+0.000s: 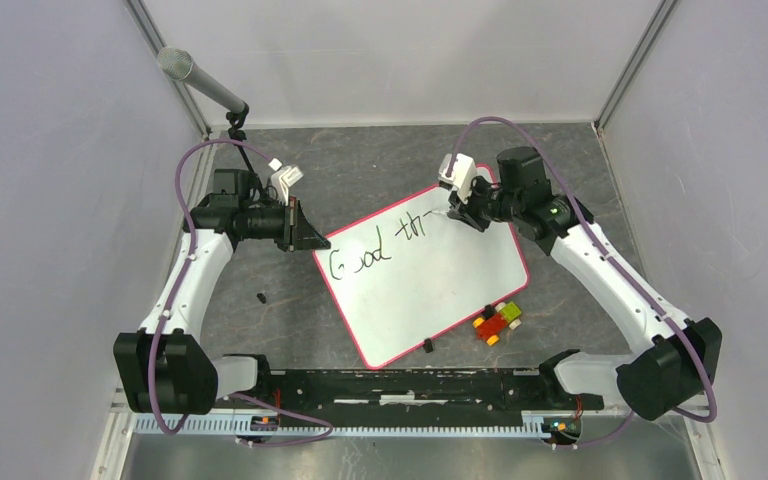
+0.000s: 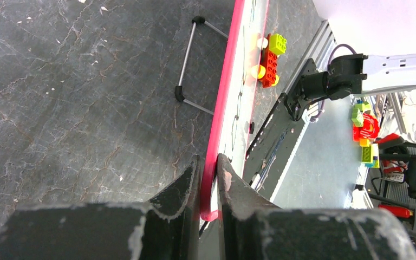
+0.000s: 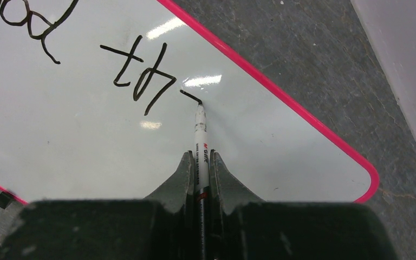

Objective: Write a sentence on the whiteboard

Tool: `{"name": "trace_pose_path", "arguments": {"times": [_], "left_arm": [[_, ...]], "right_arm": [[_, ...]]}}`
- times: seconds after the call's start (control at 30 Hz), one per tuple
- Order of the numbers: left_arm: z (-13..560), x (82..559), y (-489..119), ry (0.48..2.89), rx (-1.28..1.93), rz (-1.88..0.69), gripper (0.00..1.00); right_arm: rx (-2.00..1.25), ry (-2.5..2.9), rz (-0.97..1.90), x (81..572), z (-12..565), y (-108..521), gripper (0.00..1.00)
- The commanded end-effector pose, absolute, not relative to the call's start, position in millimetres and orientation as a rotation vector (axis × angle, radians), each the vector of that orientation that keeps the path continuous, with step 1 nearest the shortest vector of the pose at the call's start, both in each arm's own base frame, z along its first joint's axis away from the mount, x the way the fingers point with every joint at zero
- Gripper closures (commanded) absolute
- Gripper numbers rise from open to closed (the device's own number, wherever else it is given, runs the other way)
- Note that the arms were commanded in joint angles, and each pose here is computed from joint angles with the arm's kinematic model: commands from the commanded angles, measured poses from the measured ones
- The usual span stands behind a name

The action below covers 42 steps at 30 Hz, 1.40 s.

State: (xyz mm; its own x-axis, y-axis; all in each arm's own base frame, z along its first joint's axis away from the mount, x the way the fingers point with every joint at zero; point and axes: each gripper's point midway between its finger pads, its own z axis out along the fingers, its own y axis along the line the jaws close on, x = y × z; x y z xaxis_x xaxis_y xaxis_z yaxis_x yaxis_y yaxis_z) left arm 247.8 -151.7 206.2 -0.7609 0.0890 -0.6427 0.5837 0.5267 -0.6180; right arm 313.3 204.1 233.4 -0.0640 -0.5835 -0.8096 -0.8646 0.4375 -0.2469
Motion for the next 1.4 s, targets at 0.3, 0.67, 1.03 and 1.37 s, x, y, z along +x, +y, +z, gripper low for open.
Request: {"name": "trace_pose_path", "arguments": {"times": [0.3,0.67,1.03,1.37], "left_arm": [[192.8,247.3,-147.2,2.260,0.574,-1.108,0.97],[190.9,248.1,-146.2,2.261,0.580,-1.099,0.98],[187.6,258.3,-140.2,2.266,0.673,-1.031,0.98],[188.1,283.8,-130.0,2.277,0.748,-0.916,0.98]], "right_arm": [[-1.328,1.740,0.405,296.2,226.2,203.4,1.00],[-1.360,1.752,0.310,295.8,222.7,190.4,1.00],[-1.314,1.630,0.347,308.6,279.1,208.2,1.00],[-1.315,1.635,0.347,317.9,273.2,212.0,1.00]]}}
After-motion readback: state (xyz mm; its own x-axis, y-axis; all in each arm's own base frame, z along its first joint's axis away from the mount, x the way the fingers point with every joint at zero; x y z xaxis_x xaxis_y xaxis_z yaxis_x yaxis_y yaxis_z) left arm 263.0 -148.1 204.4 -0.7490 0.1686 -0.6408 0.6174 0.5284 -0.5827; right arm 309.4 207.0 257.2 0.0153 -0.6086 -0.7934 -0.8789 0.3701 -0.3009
